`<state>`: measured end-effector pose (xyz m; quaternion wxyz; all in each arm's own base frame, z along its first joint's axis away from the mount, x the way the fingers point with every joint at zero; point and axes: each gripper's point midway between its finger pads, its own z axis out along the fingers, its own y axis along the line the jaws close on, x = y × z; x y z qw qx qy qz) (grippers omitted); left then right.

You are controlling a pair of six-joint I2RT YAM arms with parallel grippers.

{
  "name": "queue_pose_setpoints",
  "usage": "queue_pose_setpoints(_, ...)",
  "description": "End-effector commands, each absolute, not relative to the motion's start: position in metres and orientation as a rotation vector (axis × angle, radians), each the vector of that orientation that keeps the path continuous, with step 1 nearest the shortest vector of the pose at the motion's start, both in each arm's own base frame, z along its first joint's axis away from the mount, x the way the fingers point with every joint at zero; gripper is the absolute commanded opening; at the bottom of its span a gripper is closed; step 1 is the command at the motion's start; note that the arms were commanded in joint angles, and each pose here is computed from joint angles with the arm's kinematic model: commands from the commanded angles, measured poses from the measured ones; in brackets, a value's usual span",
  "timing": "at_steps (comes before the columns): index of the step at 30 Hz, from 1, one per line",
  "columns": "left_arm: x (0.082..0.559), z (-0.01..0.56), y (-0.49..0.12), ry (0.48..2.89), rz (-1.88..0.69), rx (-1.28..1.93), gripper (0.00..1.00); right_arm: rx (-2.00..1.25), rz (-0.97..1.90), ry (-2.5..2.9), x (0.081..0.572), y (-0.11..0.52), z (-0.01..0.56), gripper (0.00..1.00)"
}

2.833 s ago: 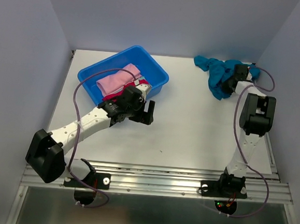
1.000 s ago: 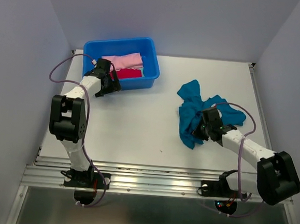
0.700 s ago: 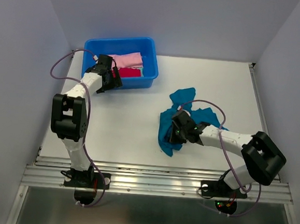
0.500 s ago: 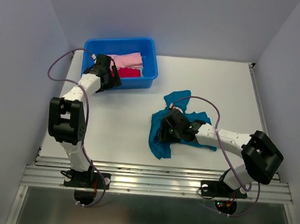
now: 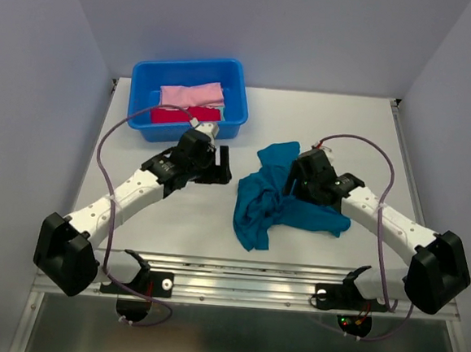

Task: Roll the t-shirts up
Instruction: Move the T-shirt to the center of the board, then flatten out the T-shirt at the center of the board.

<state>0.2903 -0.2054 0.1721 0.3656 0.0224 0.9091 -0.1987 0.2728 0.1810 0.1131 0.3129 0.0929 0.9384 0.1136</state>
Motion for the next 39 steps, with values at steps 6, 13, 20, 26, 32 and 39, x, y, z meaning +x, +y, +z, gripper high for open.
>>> queue_pose_setpoints(6,0.199,0.120,-0.281,2.485,-0.786,0.427,0.88,0.424,0.313,2.517,0.296,0.135,0.113,0.72)
queue_pose_setpoints(13,0.167,0.096,-0.320,2.524,-0.896,0.598,0.92,0.583,0.256,2.550,0.286,0.091,0.094,0.77)
queue_pose_setpoints(20,0.176,0.060,-0.320,2.596,-0.746,0.580,0.67,0.659,0.203,2.610,0.266,0.084,0.059,0.76)
queue_pose_setpoints(26,0.197,0.054,-0.317,2.600,-0.591,0.545,0.02,0.677,0.256,2.614,0.262,0.090,0.038,0.51)
queue_pose_setpoints(32,0.234,0.107,-0.305,2.485,-0.536,0.498,0.00,0.639,0.302,2.528,0.291,0.096,0.061,0.03)
queue_pose_setpoints(39,0.305,0.252,-0.255,2.175,-0.554,0.310,0.00,0.565,0.326,2.154,0.349,0.087,0.208,0.01)
